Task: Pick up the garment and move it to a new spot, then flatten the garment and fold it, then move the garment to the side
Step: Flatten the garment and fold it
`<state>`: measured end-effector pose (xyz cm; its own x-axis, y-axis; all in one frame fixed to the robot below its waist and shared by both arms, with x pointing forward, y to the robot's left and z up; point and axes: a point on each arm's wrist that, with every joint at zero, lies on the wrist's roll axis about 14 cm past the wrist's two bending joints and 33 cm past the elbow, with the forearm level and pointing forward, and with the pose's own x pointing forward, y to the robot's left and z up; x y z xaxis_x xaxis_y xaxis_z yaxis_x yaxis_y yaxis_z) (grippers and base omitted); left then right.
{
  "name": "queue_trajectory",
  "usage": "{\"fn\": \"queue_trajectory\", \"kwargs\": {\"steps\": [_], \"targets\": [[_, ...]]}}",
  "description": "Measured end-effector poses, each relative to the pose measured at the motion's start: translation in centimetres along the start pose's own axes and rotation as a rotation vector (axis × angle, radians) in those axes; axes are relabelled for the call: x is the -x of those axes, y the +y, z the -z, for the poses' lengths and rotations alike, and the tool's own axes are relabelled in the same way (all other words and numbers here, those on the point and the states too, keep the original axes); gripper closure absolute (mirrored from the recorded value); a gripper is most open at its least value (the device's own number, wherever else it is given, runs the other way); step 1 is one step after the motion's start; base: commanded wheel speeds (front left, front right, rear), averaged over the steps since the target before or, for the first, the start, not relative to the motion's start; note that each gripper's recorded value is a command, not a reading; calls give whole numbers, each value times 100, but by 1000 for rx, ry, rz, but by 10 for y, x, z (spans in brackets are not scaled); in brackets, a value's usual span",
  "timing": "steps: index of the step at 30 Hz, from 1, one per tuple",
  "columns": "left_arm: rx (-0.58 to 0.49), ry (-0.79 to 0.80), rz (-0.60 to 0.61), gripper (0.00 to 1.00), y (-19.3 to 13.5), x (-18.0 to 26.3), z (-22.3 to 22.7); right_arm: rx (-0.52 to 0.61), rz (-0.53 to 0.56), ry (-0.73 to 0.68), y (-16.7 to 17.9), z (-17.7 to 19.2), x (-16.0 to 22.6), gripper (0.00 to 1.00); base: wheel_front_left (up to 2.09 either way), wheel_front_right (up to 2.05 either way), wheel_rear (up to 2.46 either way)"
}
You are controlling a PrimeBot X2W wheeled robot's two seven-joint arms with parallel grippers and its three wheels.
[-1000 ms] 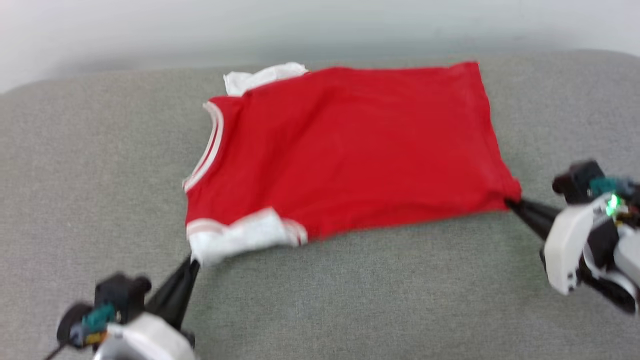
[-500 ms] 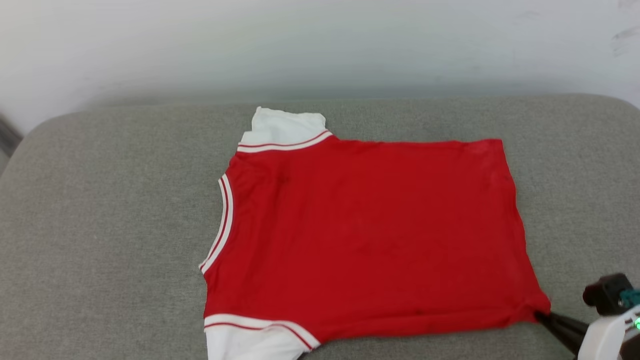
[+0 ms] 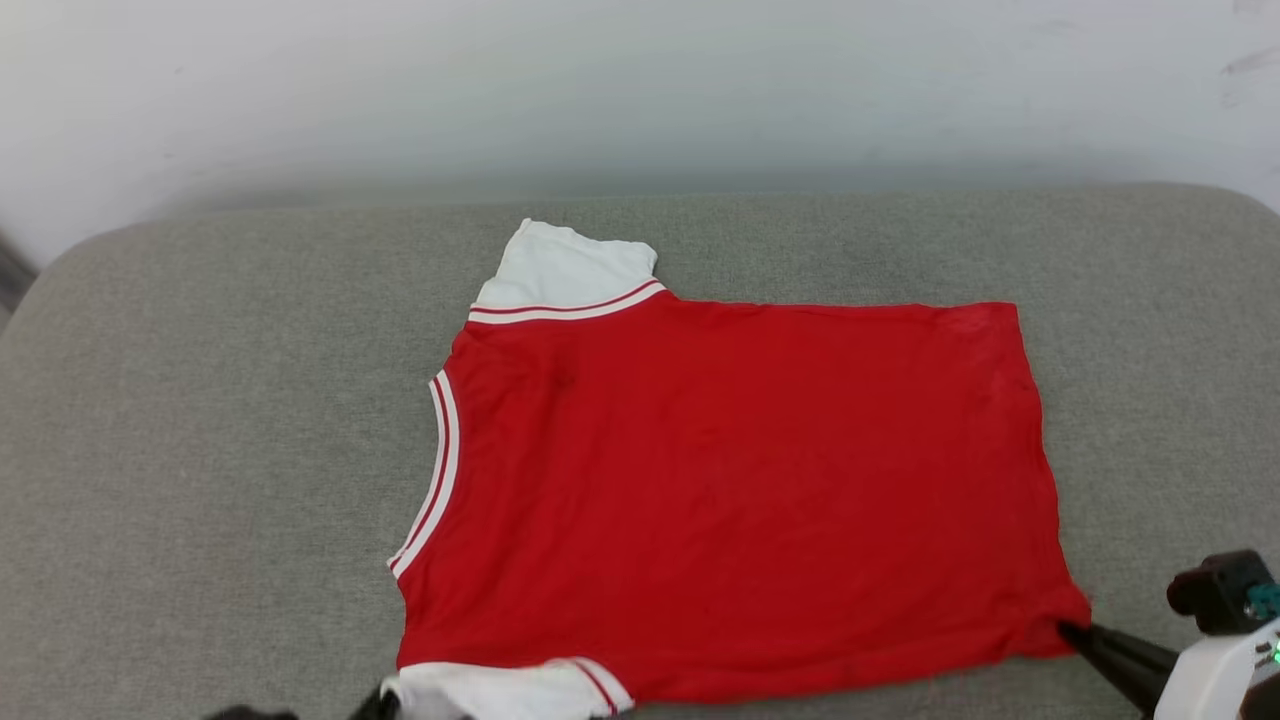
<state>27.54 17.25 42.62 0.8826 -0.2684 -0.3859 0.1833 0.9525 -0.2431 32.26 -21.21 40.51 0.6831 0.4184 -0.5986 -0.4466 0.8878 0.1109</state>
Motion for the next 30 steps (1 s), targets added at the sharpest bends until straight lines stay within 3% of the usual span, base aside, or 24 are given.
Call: {"fn": "queue_trajectory", "kwargs": {"steps": [10, 16, 30], "targets": [[-186, -163, 120, 100, -8, -54, -76, -3, 48, -101, -16, -45, -5, 100, 0, 0, 0], [-222, -202, 135, 100, -5, -95, -106, -31, 61, -102, -21, -52, -16, 100, 0, 0, 0], [-249, -93, 119, 100, 27, -165, -88, -88, 110, -16, -46, -44, -55, 100, 0, 0, 0]]}}
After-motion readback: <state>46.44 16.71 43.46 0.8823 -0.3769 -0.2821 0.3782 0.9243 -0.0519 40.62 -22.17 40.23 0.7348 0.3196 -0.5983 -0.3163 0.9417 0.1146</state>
